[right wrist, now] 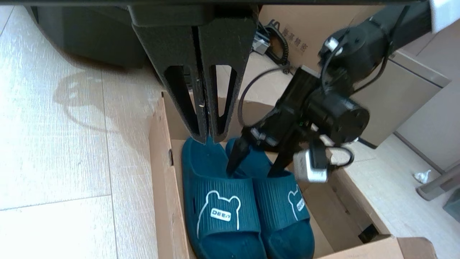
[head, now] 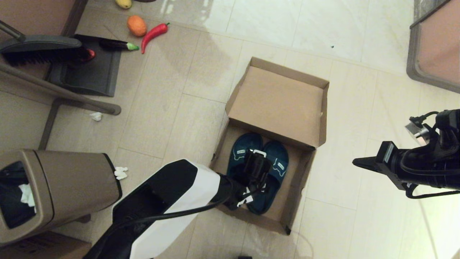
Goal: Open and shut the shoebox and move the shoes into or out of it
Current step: Put the shoes out of the shoe box
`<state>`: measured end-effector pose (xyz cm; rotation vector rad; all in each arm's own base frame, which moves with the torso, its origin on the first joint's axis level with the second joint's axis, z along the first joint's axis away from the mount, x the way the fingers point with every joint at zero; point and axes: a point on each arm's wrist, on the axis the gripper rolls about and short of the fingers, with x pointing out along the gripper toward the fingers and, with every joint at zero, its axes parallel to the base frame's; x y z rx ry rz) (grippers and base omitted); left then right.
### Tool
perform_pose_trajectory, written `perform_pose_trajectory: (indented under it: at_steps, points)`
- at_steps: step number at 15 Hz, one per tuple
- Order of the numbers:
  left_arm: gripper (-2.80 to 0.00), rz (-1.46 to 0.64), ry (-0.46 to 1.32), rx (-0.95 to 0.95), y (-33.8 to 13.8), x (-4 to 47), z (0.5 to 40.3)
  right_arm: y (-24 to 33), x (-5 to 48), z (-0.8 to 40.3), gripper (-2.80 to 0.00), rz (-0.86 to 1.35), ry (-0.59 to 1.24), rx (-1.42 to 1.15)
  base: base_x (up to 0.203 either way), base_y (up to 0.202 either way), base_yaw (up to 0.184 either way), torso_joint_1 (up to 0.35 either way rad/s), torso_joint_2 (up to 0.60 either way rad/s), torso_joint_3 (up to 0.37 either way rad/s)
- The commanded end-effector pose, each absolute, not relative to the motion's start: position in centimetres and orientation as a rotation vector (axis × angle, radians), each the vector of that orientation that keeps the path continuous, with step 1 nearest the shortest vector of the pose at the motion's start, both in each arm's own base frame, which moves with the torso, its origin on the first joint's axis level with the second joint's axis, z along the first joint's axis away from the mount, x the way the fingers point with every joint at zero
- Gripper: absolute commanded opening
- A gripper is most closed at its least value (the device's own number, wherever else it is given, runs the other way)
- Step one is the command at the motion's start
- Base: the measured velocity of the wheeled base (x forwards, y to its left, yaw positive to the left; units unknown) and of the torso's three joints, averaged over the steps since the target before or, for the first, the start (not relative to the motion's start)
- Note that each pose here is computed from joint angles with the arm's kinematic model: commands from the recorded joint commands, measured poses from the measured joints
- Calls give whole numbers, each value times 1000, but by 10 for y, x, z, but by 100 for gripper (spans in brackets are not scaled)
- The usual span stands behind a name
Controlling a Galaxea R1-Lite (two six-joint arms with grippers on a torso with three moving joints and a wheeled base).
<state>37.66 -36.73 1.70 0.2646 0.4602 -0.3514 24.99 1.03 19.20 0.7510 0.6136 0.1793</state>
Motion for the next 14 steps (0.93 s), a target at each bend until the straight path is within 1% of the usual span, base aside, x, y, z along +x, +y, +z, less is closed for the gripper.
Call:
perform_pose_trajectory:
  at_steps: [1, 6, 9, 14]
  points:
    - [0, -345, 450, 260, -374, 386, 4, 10, 248, 194, -280, 183, 608, 755, 0, 0, 0, 0, 0, 0]
    - [0, -322, 449, 250, -366, 393, 0, 10, 248, 193, -280, 173, 614, 788, 0, 0, 0, 0, 0, 0]
    - [0, -326, 389, 208, -368, 397, 4, 10, 248, 193, -280, 171, 617, 792, 0, 0, 0, 0, 0, 0]
    - [0, -330, 343, 185, -371, 399, 2, 10, 245, 194, -280, 164, 615, 819, 0, 0, 0, 0, 0, 0]
